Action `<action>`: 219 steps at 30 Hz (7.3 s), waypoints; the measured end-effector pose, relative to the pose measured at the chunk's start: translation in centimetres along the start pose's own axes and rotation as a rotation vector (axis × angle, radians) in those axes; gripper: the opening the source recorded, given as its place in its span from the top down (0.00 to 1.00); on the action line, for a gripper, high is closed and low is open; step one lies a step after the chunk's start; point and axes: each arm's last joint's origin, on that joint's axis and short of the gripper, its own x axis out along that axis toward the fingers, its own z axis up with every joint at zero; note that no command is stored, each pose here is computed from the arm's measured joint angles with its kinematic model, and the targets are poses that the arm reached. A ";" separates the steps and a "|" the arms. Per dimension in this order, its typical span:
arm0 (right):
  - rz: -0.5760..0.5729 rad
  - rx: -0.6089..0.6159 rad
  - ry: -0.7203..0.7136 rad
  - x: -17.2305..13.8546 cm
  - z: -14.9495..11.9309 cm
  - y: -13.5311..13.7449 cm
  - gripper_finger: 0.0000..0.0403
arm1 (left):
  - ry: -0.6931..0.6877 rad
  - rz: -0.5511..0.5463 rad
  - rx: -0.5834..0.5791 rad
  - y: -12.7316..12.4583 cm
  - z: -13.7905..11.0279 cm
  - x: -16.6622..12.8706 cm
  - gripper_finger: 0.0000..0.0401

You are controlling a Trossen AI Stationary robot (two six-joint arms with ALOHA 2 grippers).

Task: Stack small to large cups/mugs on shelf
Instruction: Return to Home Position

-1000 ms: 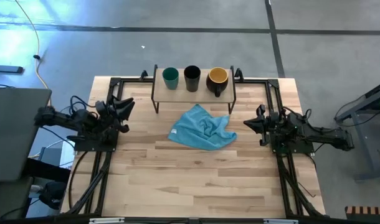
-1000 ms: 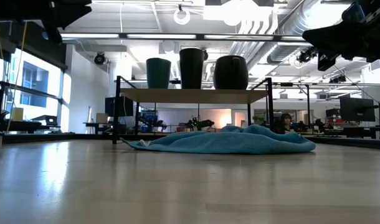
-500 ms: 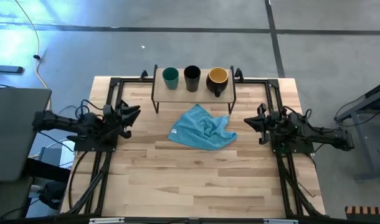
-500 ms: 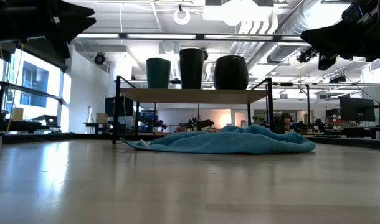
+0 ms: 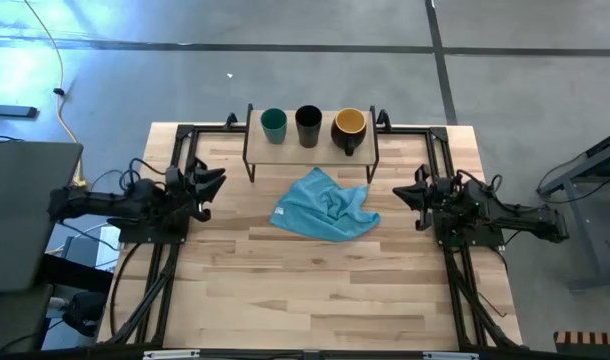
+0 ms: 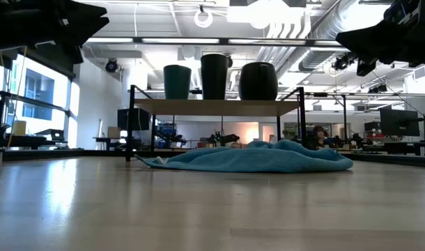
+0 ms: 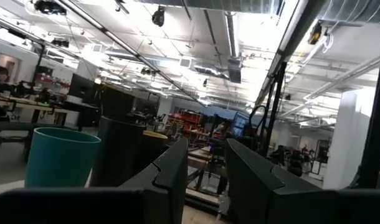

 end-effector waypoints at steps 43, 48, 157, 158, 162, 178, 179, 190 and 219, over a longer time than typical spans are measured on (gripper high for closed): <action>-0.019 0.131 0.159 -0.1 -1.4 -0.1 1.00 | 0.300 -0.142 -0.064 0.6 -2.3 -1.5 0.76; -0.012 0.132 0.198 -0.2 -1.8 -0.1 1.00 | 0.326 -0.142 -0.081 0.6 -2.5 -1.6 0.76; 0.313 -0.457 0.210 -0.9 1.5 1.7 1.00 | 0.178 -0.171 0.225 0.5 -1.3 -1.3 0.76; 0.319 -0.437 0.221 -1.0 1.4 1.7 1.00 | 0.208 -0.192 0.228 0.5 -1.6 -1.4 0.76; 0.315 -0.428 0.206 -0.9 1.5 1.7 1.00 | 0.241 -0.238 0.228 0.4 -1.9 -1.4 0.76; 0.129 -0.331 0.269 -0.9 1.3 1.2 1.00 | 0.253 -0.238 0.233 0.4 -2.1 -1.5 0.76; 0.128 -0.344 0.252 -0.9 1.4 1.2 1.00 | 0.253 -0.239 0.233 0.4 -2.1 -1.5 0.76; 0.107 -0.381 0.043 -0.1 -0.4 1.3 1.00 | 0.254 -0.264 0.230 0.3 -2.1 -1.5 0.76; 0.131 -0.354 0.187 -0.3 -2.2 1.2 1.00 | 0.278 -0.286 0.230 0.3 -2.3 -1.6 0.76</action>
